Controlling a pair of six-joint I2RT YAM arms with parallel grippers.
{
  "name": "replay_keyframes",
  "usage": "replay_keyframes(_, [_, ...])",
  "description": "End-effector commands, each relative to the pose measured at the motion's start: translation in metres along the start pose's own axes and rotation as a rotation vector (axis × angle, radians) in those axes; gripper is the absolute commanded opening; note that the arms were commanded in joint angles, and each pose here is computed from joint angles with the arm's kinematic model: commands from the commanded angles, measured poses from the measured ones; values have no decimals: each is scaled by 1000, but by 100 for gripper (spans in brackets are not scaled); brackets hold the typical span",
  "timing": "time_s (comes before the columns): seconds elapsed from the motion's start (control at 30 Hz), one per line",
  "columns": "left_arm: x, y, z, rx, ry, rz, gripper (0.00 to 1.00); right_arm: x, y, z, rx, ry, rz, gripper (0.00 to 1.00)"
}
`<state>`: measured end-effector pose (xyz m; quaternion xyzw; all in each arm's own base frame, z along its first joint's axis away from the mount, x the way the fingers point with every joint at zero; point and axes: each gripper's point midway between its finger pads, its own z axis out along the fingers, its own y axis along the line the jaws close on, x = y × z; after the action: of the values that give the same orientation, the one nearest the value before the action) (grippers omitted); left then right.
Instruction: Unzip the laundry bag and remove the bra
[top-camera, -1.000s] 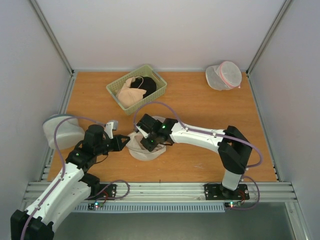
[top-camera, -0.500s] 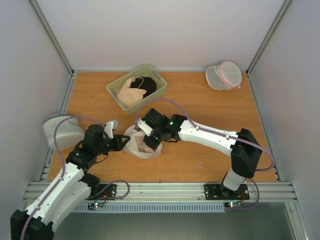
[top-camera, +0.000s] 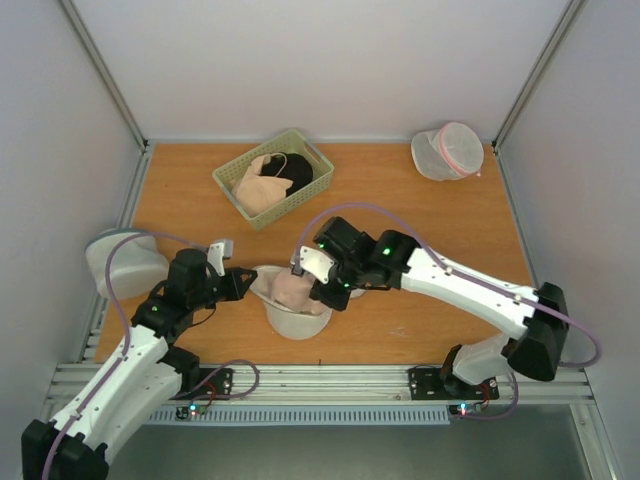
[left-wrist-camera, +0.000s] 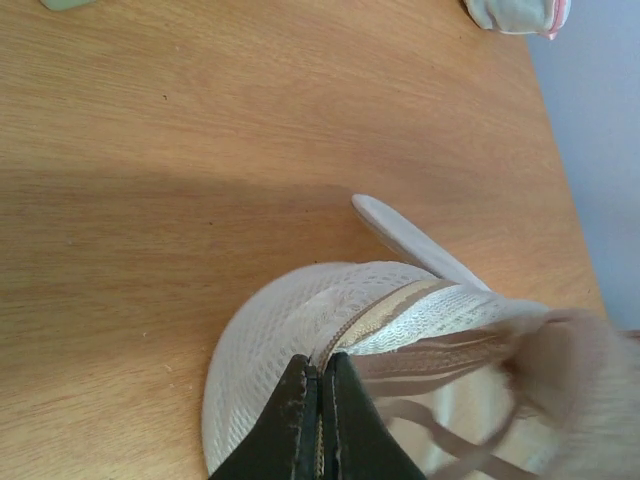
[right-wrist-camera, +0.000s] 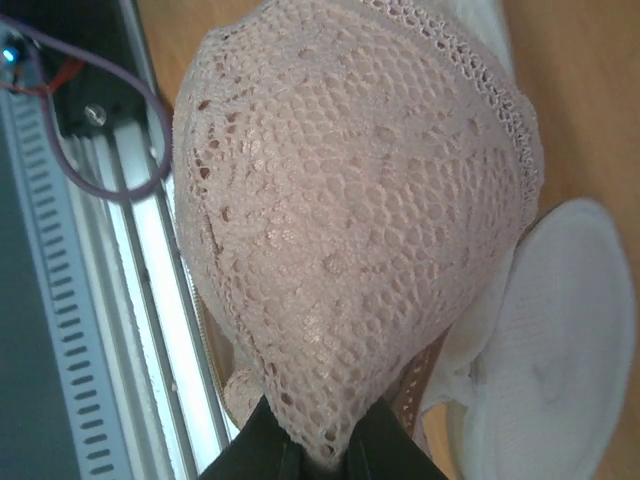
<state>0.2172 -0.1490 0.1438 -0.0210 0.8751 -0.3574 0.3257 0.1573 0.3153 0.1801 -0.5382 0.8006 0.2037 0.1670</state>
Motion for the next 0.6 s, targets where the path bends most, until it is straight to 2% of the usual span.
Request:
replay_keyframes(0.0, [-4,1,2,3,-22,-2,1,-42,-5,-54,38,-233,-19,1])
replay_keyframes(0.1, [-4,-2,2,24,-15,2,1,-64,-13,-76,69,-358,4,1])
replay_keyframes(0.23, [-3,-4,2,36,-11,4,1,-94,-2,-97,7,-519,-5,1])
replay_keyframes(0.43, [-2,-7,2,55,-10,3,1,-108,-16,-106,63,-576,38,1])
replay_keyframes(0.57, [-3,-9,2,67,-13,5,1,-120,-45,-135,176,-650,143,1])
